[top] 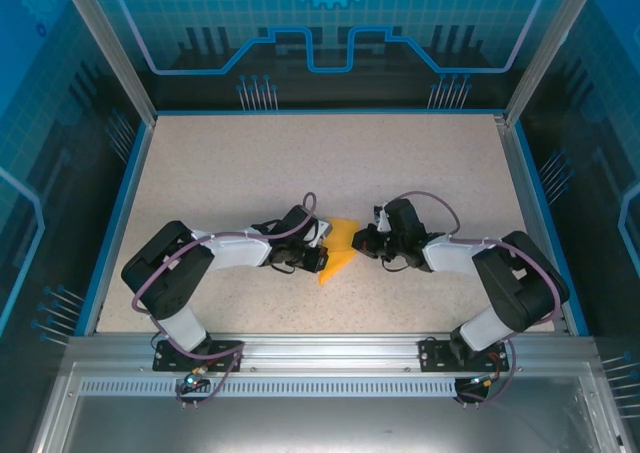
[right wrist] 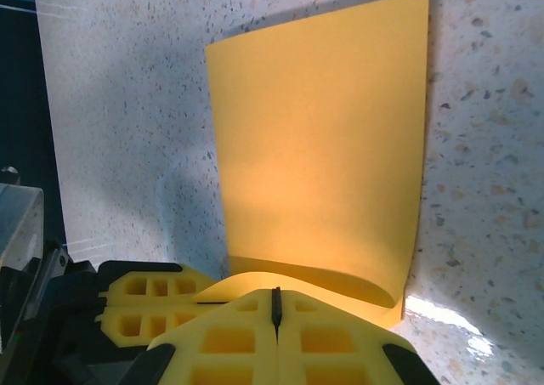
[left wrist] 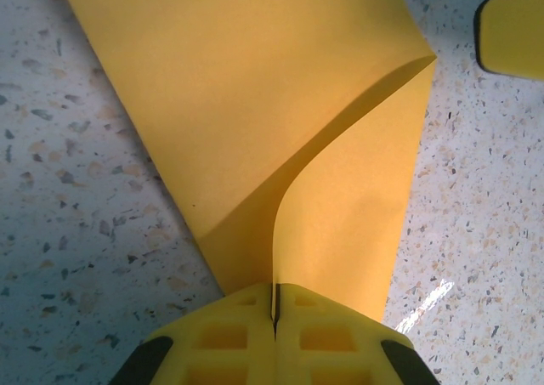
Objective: Fold a paper plane with a square sheet of paper (pick it up from the middle)
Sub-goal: Third fold the triangle at the center of the table.
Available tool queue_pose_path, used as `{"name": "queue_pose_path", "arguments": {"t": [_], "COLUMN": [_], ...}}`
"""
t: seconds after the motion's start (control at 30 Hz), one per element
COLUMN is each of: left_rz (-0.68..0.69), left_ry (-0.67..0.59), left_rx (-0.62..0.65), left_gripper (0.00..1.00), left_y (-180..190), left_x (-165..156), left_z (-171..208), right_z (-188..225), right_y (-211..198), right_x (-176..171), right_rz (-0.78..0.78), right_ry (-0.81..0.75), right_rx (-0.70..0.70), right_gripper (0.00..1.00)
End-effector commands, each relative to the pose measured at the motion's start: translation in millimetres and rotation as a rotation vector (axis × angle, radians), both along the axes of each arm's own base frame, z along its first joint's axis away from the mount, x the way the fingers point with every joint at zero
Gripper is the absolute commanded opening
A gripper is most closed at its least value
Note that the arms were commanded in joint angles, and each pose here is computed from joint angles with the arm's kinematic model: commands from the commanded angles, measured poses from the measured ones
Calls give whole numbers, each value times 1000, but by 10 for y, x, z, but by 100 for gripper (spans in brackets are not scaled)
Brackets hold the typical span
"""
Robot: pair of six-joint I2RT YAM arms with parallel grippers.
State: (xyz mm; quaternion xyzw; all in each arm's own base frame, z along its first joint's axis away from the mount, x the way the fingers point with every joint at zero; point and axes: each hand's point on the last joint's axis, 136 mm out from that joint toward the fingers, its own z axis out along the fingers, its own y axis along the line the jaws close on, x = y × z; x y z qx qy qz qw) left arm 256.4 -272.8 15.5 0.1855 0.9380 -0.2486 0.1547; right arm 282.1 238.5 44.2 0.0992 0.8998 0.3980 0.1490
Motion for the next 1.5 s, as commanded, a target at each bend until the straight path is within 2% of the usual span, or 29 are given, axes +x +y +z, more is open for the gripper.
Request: {"name": "queue_pose_path", "arguments": {"t": [0.0,0.3,0.53,0.7,0.83,1.07,1.2,1.37,1.47], "left_rz": [-19,-24,-23,-19,-19,-20,-19,-6,9], "left_ry": [58,56,60,61,58,52,51,46,26], "left_rx": [42,50,52,51,48,48,42,31,15], "left_gripper": [5,5,5,5,5,5,6,10,19], "left_y": [66,85,93,94,78,74,62,55,47], "left_x": [-95,-109,-116,-112,-99,-88,-81,-65,-38], "left_z": [-108,-110,-121,-117,-97,-74,-58,16,158], "right_z": [-128,-523,-377,-116,-55,-136,-323,-542,-576], "right_y": [-20,-213,-264,-73,160,291,298,182,136], "right_x": [6,-5,39,66,10,-17,-64,-117,-135], "right_rz": [20,-22,-45,31,89,101,106,82,73], "right_ry": [41,115,91,40,34,51,97,125,131], "right_rx": [-23,-26,-17,24,11,4,-23,-82,-106], "right_gripper": [0,0,0,0,0,0,0,0,0]}}
